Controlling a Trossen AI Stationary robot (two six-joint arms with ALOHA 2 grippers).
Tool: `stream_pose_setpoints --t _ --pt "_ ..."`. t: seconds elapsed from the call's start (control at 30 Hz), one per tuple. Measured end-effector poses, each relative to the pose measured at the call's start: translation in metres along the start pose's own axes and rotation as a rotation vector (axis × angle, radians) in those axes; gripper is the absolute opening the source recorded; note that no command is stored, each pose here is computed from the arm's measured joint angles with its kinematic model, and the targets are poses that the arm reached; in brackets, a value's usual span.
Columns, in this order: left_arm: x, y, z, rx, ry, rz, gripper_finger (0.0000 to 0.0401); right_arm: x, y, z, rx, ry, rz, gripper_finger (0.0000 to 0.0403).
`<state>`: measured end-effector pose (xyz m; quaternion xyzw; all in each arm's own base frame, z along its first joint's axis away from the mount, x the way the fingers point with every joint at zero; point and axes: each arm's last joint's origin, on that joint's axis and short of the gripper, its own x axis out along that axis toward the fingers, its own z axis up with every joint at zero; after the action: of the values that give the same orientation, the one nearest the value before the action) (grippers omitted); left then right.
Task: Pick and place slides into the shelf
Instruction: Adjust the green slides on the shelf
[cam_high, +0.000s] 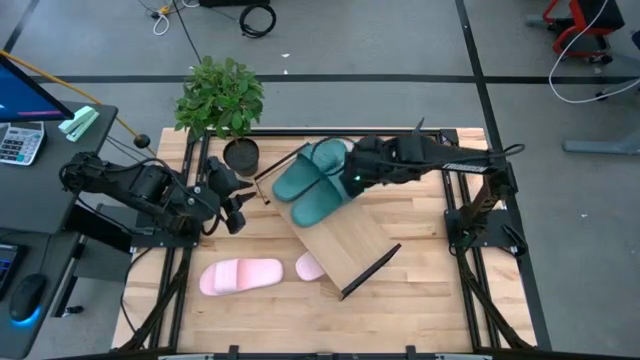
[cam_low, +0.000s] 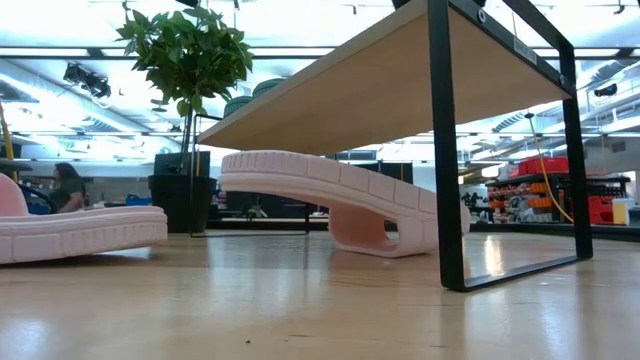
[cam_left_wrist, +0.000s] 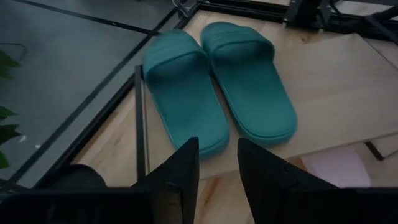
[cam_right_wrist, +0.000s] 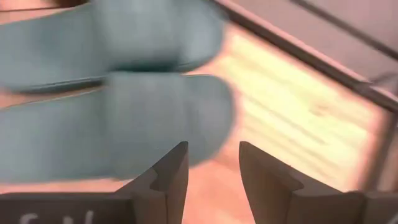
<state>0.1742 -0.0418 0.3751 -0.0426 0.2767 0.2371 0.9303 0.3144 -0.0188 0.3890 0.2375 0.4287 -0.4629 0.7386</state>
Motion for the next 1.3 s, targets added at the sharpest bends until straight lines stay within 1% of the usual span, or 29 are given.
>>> stream_pose_setpoints --t 0.1,0.27,0.37,0.5,0.6,0.7,0.9,1.13,1.2,1.3 --pt "0.0 0.0 0.0 -0.024 0.006 -0.013 0.0113 -0.001 -0.012 0.009 0.048 -0.018 -0.003 0.0146" --pt "0.0 -0.001 0.0 -0.075 0.008 -0.016 0.0115 0.007 -0.025 0.025 0.033 -0.002 -0.005 0.0131" --pt "-0.001 -0.002 -0.001 -0.103 0.009 -0.022 0.0118 0.019 -0.03 0.04 0.02 0.035 0.036 0.0122" --pt "-0.003 -0.004 -0.002 -0.126 0.01 -0.039 0.0118 0.036 -0.031 0.059 -0.007 0.02 0.105 0.0112" --pt "-0.005 -0.007 -0.003 -0.15 0.011 -0.057 0.0115 0.047 -0.032 0.073 0.012 0.011 0.166 0.0107" --pt "-0.009 -0.011 -0.005 -0.165 0.013 -0.08 0.0115 0.058 -0.032 0.083 0.019 0.001 0.189 0.0099" --pt "-0.014 -0.017 -0.008 -0.18 0.018 -0.123 0.0119 0.085 -0.019 0.088 -0.008 0.054 0.235 0.0067" --pt "-0.019 -0.021 -0.011 -0.172 0.022 -0.154 0.0112 0.108 -0.007 0.086 -0.039 0.113 0.227 0.0013" --pt "-0.019 -0.022 -0.011 -0.17 0.023 -0.157 0.0113 0.113 -0.004 0.086 -0.043 0.127 0.239 0.0006" --pt "-0.019 -0.022 -0.011 -0.17 0.022 -0.156 0.0117 0.122 0.0 0.085 -0.054 0.149 0.233 0.0007"
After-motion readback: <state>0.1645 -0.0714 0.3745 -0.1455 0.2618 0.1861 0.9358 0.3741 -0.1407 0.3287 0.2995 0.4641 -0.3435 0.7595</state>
